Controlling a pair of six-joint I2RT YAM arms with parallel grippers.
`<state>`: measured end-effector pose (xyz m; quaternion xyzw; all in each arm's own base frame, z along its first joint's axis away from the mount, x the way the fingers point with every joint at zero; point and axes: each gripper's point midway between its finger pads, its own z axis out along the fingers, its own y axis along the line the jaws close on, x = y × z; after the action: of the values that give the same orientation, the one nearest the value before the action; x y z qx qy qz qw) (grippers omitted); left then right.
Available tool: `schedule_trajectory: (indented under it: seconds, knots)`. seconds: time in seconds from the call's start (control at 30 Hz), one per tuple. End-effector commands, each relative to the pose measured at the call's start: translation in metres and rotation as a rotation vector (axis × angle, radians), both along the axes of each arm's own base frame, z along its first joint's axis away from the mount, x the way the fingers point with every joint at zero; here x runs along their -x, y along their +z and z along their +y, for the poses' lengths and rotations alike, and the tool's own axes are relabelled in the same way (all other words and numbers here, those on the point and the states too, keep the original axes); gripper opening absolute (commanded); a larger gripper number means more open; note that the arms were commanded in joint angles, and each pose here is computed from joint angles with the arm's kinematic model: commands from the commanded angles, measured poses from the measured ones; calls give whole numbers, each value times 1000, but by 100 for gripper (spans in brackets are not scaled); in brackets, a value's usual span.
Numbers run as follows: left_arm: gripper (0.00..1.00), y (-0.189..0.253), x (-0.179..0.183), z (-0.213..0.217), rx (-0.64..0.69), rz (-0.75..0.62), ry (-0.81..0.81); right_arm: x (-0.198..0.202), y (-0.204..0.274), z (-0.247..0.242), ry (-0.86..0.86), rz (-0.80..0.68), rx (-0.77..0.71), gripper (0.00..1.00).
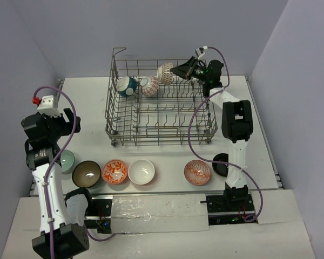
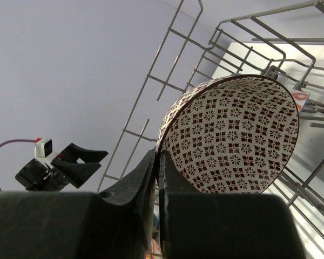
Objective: Load the bowls into the dish rack
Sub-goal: Insert the bowl into the dish rack.
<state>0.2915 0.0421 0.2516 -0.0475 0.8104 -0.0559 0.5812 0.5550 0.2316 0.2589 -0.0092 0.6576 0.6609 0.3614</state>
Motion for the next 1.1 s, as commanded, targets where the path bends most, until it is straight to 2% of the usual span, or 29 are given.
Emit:
schedule_trajectory:
  seconds: [0.0, 0.73, 1.07]
  knots:
    - [79, 8, 0, -1, -14, -34, -16, 8, 33, 4, 10, -156, -8, 0]
    - [77, 6, 1, -4, -20, -33, -32, 10, -19, 17, 23, -110, 96, 0]
    - [77, 6, 1, -5, -18, -32, -37, 16, -27, 19, 27, -95, 108, 0]
